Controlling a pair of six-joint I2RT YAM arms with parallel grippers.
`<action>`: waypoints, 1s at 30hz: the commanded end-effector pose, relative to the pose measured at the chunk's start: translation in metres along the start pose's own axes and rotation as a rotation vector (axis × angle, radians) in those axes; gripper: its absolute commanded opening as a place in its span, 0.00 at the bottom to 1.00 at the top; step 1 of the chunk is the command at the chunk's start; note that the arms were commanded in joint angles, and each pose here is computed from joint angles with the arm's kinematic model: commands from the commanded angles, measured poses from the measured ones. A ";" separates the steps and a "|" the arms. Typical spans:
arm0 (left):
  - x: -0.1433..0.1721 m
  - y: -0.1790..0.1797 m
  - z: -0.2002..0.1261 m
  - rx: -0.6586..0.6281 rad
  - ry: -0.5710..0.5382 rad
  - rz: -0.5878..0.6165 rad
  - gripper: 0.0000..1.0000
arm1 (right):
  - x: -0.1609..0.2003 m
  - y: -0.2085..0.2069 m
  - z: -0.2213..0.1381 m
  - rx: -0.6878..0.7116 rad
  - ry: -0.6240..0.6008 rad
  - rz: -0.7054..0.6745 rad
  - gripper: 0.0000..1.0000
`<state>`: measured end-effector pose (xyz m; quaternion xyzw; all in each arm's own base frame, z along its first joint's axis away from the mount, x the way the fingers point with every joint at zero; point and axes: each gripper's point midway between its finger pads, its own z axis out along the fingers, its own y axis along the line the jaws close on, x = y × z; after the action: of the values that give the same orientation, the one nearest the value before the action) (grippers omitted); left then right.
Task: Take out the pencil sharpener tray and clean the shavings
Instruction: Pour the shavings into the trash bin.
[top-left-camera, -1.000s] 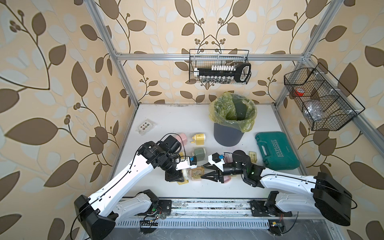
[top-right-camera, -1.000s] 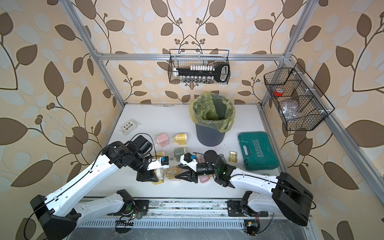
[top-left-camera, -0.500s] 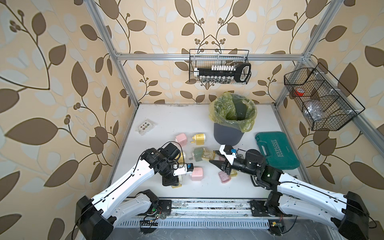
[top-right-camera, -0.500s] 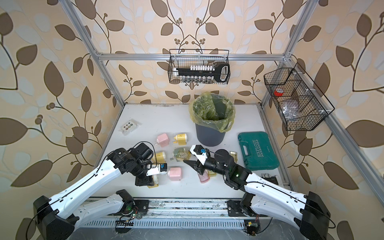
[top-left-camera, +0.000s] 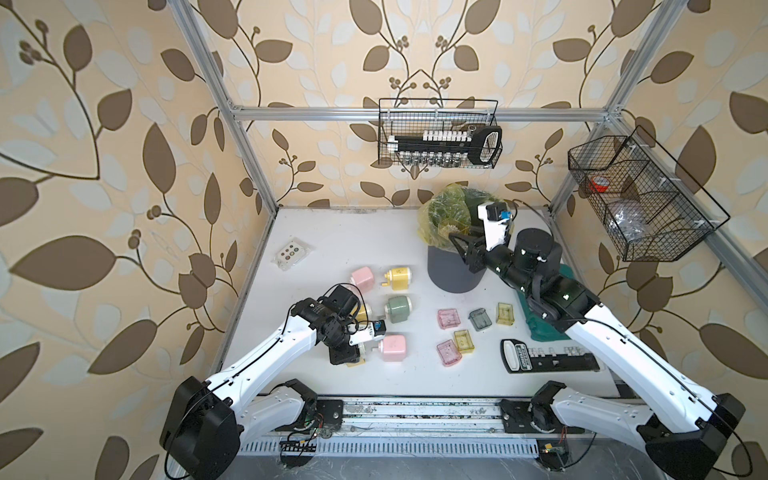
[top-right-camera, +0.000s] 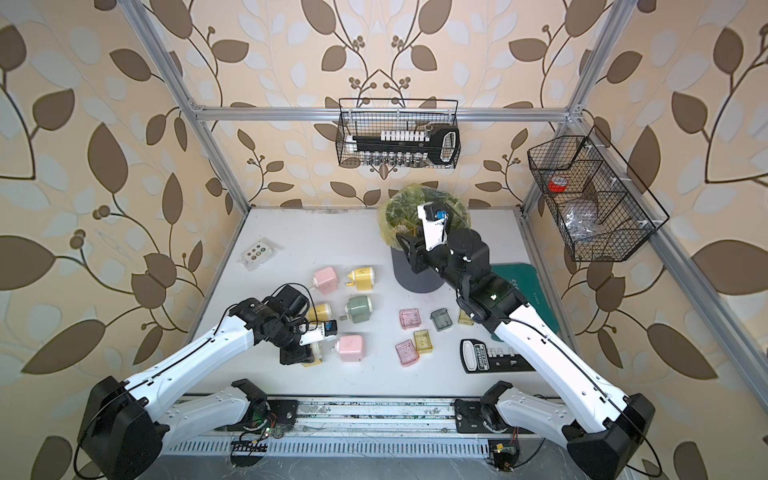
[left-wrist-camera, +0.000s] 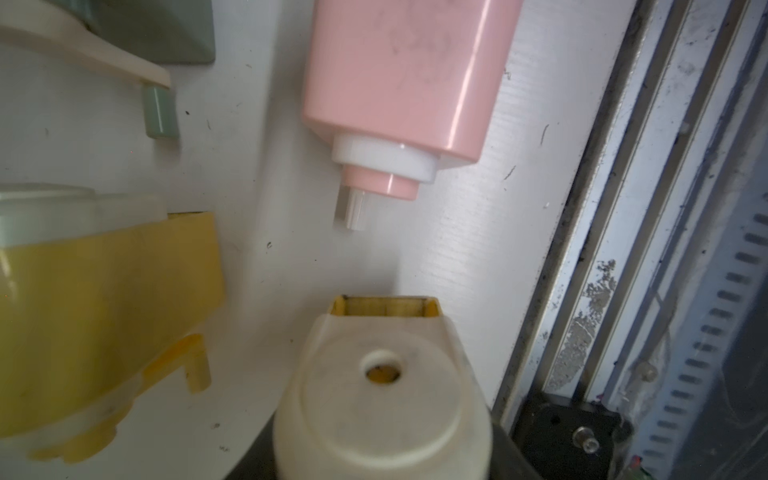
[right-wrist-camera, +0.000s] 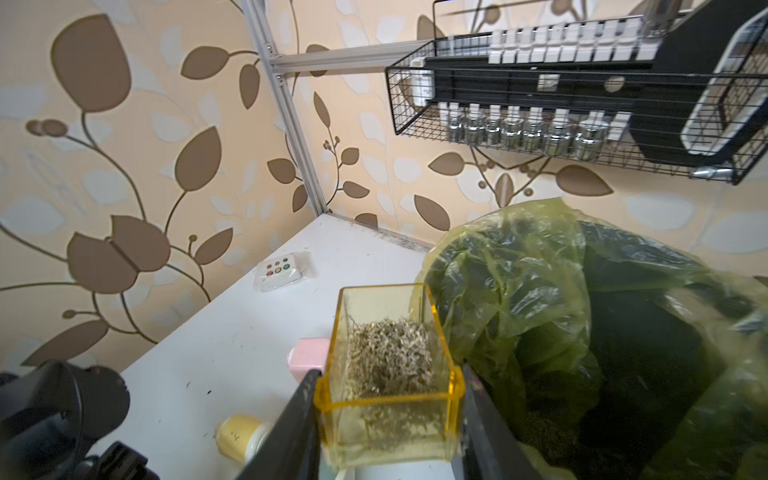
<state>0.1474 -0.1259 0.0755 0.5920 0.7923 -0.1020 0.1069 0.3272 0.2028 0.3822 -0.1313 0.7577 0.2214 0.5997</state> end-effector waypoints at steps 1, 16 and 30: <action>-0.006 0.007 0.003 -0.025 -0.036 0.016 0.00 | -0.009 -0.017 0.006 0.054 0.083 0.151 0.00; -0.003 0.023 0.010 -0.020 0.063 0.032 0.48 | 0.001 -0.103 0.030 0.030 0.261 1.157 0.00; -0.007 0.036 0.004 -0.077 0.076 0.061 0.99 | 0.007 -0.106 0.053 -0.168 0.307 1.687 0.00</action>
<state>0.1729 -0.1227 0.0593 0.6116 0.7848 -0.0591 0.0803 0.4226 0.1368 0.3242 0.3955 0.6907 0.5897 0.1373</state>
